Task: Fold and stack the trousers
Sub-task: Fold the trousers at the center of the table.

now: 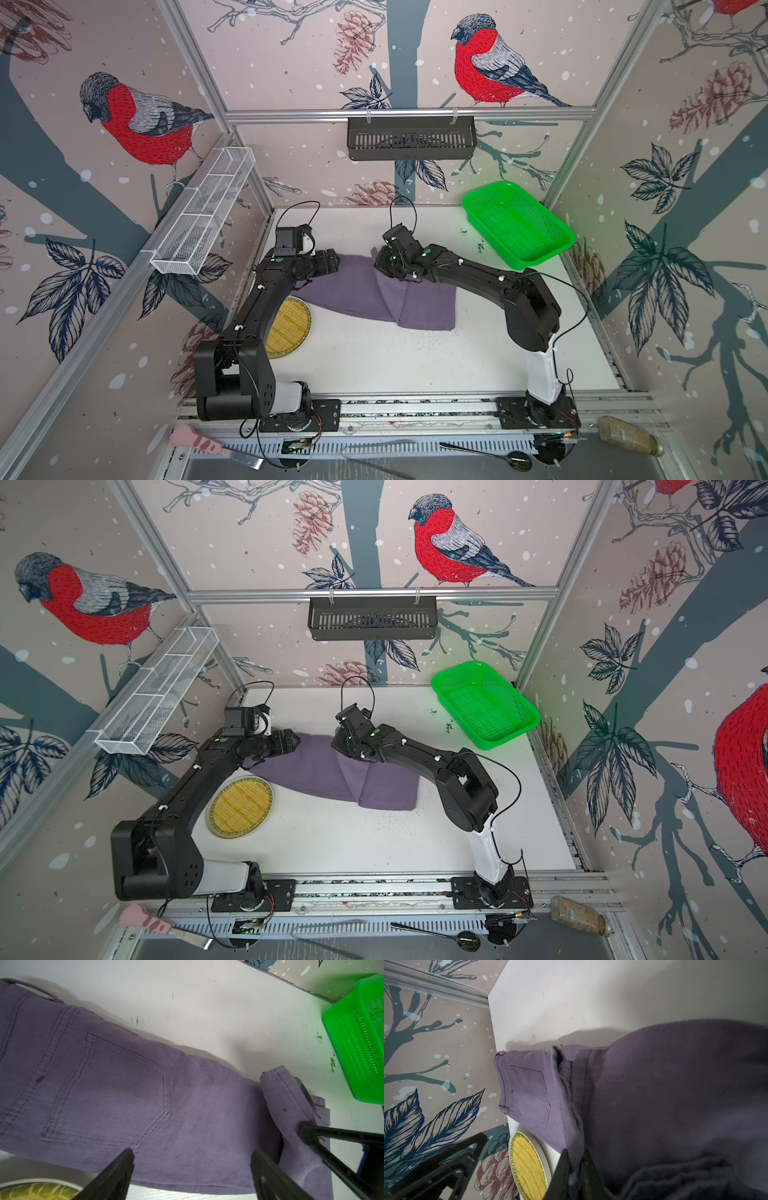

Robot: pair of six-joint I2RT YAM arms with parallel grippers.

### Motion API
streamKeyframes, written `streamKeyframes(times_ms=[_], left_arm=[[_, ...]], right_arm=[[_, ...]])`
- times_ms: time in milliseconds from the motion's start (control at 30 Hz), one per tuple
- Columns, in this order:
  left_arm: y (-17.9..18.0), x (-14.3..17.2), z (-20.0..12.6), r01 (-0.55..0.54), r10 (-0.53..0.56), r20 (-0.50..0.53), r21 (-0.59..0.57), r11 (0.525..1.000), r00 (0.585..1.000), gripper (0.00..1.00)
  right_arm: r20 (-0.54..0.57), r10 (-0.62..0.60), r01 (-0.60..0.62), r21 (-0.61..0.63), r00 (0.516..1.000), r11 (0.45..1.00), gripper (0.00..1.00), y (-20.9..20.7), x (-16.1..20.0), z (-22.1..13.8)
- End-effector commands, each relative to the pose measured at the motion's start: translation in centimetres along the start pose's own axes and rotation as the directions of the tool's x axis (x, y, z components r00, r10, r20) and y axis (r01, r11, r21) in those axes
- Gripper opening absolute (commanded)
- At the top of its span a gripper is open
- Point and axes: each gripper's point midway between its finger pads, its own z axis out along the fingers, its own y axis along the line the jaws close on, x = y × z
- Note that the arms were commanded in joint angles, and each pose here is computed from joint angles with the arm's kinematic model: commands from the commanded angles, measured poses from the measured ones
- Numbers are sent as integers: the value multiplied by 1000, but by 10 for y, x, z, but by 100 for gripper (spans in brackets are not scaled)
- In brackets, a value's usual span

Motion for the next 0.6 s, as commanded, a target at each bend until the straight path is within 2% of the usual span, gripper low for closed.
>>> streamKeyframes(times_ms=[0,233,500,567], left_arm=[[-1,-1,3,-11,11,2,10,1000,1000,88],[1,2,5,-7,7,-5,9,1000,1000,88],[1,7,9,-7,7,-20,19,1000,1000,88],[2,8,11,-6,6,-25,19,1000,1000,88]], right_arm=[[-10,1,-1,-33,1000,999,14,12,4,10],[-10,-9,9,-25,1000,1000,17,13,8,40],[17,-17,18,-48,1000,999,17,25,1,50],[20,-22,22,-25,1000,999,22,20,1,51]])
